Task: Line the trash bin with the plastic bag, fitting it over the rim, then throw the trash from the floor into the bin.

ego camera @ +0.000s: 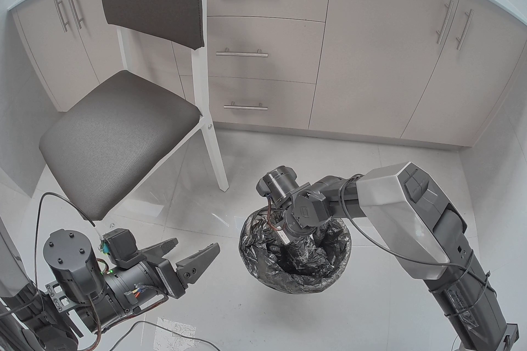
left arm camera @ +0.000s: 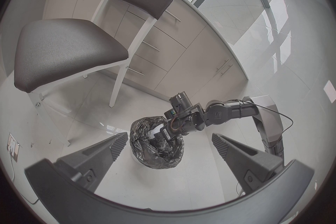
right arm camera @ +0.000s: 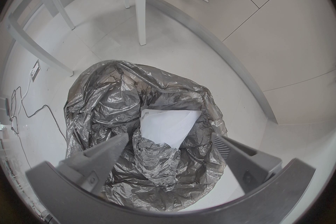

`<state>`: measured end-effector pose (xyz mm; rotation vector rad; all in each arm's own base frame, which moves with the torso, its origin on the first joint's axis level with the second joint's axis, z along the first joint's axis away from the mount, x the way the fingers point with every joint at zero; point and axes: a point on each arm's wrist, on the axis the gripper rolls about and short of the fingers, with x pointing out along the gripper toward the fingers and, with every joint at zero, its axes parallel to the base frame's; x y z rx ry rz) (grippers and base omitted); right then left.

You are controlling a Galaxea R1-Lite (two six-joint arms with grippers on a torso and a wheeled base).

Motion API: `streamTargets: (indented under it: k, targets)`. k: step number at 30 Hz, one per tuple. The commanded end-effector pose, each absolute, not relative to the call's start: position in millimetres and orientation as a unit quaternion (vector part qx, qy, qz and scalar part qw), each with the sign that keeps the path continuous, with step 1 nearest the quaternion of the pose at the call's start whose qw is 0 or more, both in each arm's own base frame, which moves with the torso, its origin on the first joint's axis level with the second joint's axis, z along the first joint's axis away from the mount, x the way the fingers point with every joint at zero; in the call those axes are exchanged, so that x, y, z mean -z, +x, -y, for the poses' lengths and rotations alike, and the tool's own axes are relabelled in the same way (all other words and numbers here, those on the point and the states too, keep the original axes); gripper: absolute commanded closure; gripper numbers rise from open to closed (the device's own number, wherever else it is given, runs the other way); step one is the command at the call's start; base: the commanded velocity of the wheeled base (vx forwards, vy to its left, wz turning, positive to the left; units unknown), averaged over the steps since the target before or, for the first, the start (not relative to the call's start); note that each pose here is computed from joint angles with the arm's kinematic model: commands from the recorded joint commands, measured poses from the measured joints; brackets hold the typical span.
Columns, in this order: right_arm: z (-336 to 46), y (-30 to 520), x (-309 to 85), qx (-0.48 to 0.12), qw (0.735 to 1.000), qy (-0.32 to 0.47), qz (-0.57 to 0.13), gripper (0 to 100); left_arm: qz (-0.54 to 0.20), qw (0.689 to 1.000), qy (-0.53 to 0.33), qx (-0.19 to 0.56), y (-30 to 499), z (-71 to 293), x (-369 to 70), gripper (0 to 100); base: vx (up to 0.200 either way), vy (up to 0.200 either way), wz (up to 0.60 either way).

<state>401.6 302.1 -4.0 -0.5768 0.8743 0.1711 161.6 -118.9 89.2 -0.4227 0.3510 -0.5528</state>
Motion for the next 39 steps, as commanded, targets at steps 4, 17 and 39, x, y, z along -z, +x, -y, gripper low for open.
streamTargets:
  k: [4, 17, 39]
  targets:
    - [-302.8, 401.2, 2.8, -0.083, 0.863, -0.275, -0.416, 100, -0.172, 0.925, -0.206, 0.269, 161.1, 118.7, -89.0, 0, 0.0, 0.0, 0.0]
    - [-303.6, 403.5, 10.7, -0.083, 0.865, -0.273, -0.412, 100, -0.172, 0.925, -0.206, 0.27, 161.1, 118.7, -89.0, 0, 0.0, 0.0, 0.0]
    - [-289.5, 420.6, 75.5, -0.068, 0.865, -0.263, -0.421, 100, -0.172, 0.925, -0.209, 0.267, 162.4, 119.2, -88.7, 0, 0.0, 0.0, 0.0]
